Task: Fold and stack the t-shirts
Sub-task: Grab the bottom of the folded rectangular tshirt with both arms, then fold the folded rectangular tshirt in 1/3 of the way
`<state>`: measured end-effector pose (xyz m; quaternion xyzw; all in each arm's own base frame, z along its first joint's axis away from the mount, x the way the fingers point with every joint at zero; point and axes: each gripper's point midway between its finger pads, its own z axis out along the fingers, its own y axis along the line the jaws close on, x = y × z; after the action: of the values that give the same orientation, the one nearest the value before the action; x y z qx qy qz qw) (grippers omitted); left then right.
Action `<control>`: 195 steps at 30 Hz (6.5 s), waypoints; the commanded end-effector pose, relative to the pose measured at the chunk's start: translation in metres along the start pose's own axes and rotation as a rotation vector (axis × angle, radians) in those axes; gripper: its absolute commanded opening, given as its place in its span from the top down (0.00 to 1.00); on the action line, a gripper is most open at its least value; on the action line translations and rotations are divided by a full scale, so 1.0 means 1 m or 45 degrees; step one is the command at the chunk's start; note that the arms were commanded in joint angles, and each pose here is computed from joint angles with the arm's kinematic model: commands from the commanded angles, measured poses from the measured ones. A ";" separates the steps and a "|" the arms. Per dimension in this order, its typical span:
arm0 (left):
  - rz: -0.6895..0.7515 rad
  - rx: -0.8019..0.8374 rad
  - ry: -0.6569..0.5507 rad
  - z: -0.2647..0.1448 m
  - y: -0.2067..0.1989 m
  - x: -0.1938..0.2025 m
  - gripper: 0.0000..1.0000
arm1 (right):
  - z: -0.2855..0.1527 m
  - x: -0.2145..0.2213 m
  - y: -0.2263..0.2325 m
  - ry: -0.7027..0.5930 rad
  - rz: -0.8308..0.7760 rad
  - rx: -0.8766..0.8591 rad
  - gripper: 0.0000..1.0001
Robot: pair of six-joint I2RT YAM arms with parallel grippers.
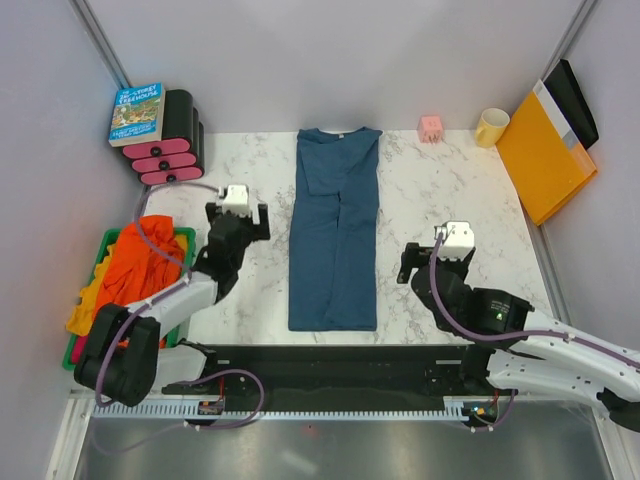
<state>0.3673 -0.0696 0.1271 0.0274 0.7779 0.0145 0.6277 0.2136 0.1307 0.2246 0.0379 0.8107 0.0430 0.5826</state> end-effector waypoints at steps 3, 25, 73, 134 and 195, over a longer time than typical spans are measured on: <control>-0.145 0.136 0.558 -0.051 -0.070 -0.026 0.00 | 0.005 0.015 -0.001 0.038 -0.066 0.043 0.14; -1.157 0.751 0.939 -0.196 -0.158 0.028 0.00 | 0.014 0.069 0.044 0.271 -0.013 -0.107 0.31; -0.531 0.241 1.310 -0.198 -0.137 0.154 0.98 | 0.013 0.199 0.061 0.675 0.114 -0.174 0.30; -0.433 0.381 1.005 -0.242 -0.172 0.054 0.98 | -0.053 0.136 0.061 0.359 0.116 -0.171 1.00; -0.165 0.057 0.869 0.063 -0.172 0.018 0.98 | 0.247 0.091 0.036 0.435 -0.037 0.271 1.00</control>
<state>0.3997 -0.2338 0.0750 -0.0249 0.9513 -0.0247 0.3063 0.3973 0.1751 0.0503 0.0712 0.9086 -0.0633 0.4067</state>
